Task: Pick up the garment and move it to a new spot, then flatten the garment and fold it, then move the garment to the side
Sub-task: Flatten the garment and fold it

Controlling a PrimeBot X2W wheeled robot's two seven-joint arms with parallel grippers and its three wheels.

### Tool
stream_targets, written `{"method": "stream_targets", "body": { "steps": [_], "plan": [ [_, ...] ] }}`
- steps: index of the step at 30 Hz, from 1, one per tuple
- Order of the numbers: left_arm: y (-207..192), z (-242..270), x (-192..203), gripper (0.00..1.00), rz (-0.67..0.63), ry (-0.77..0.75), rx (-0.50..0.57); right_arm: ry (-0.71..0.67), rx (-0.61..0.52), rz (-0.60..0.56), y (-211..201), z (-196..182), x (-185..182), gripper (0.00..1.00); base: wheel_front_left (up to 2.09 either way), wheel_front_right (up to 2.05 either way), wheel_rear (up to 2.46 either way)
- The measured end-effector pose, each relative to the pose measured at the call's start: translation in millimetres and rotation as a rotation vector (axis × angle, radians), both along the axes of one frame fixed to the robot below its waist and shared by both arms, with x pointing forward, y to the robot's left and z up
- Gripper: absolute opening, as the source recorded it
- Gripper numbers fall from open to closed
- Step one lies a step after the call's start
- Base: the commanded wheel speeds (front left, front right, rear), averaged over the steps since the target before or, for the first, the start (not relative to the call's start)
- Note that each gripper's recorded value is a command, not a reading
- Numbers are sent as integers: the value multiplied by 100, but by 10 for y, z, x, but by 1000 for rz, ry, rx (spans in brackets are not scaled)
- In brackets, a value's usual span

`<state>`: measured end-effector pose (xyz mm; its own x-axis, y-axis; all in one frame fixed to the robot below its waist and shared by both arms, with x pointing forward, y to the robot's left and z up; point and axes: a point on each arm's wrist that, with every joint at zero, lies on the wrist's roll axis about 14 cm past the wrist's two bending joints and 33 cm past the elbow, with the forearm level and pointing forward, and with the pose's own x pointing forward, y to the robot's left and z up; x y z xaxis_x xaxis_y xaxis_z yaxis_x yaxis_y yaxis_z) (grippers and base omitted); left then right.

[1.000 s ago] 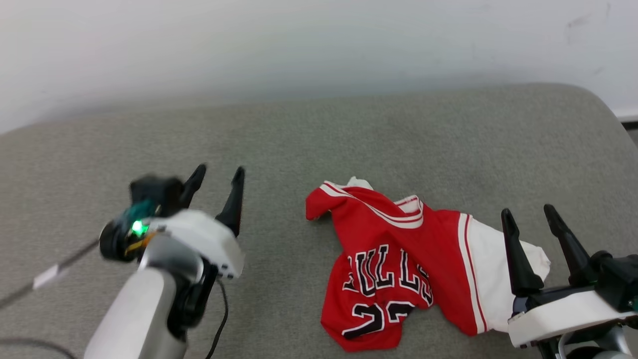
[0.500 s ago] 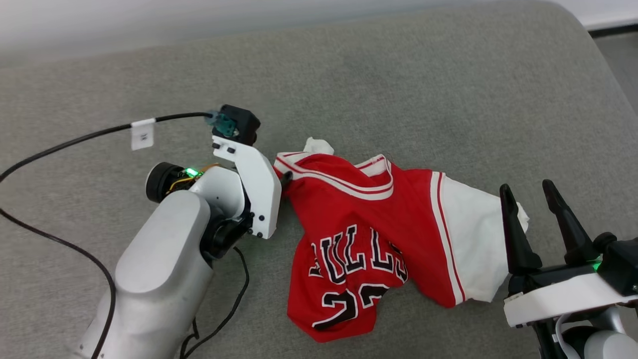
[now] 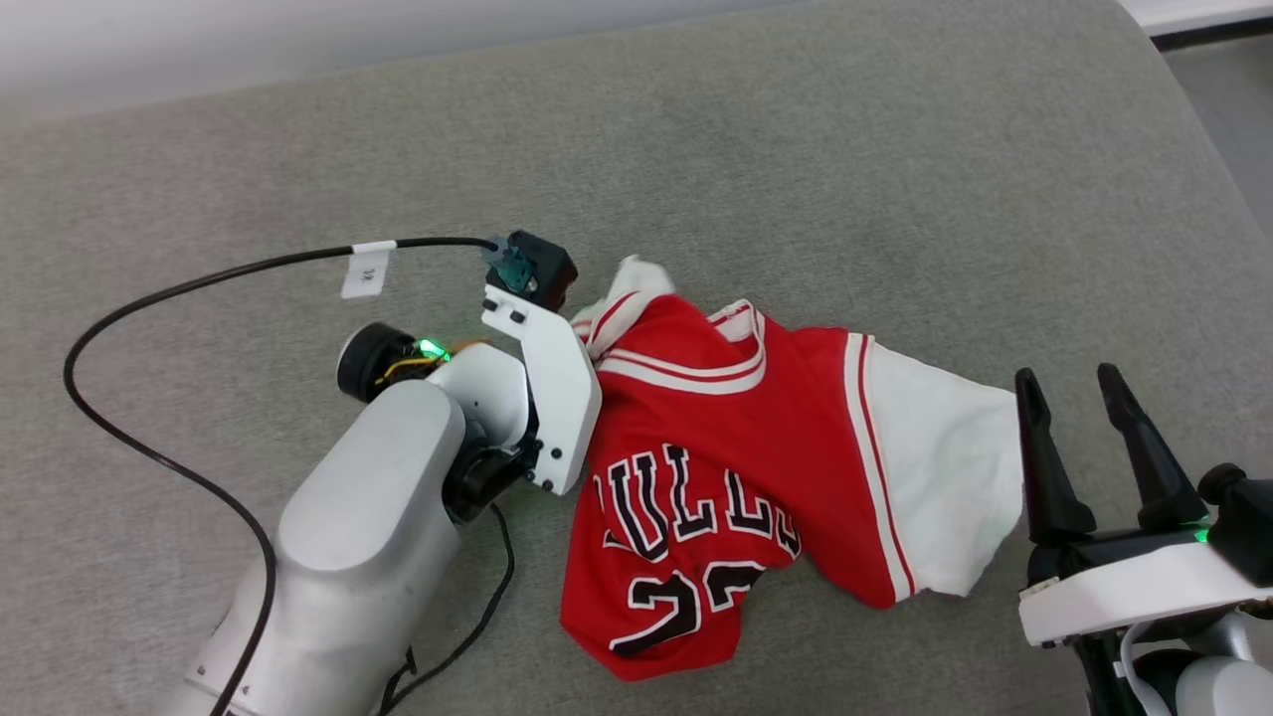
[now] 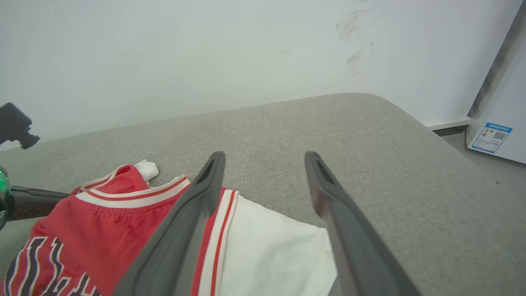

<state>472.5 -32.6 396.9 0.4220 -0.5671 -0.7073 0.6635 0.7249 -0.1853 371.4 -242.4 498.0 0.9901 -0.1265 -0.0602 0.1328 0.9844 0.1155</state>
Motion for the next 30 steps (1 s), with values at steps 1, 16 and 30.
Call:
{"method": "stream_targets", "body": {
  "steps": [1, 16, 30],
  "plan": [
    [0, 75, 42, 0, 9, -41, -21, -3, -1, -4, -16, 11, 3, 100, 0, 0, 0],
    [1161, 926, -170, 0, 313, -421, -47, -57, -13, 116, 342, 281, 113, 100, 0, 0, 0],
    [1341, -173, -1606, 100, 617, 47, -108, -88, -19, 167, 503, 450, 25, 100, 0, 0, 0]
  ]
}}
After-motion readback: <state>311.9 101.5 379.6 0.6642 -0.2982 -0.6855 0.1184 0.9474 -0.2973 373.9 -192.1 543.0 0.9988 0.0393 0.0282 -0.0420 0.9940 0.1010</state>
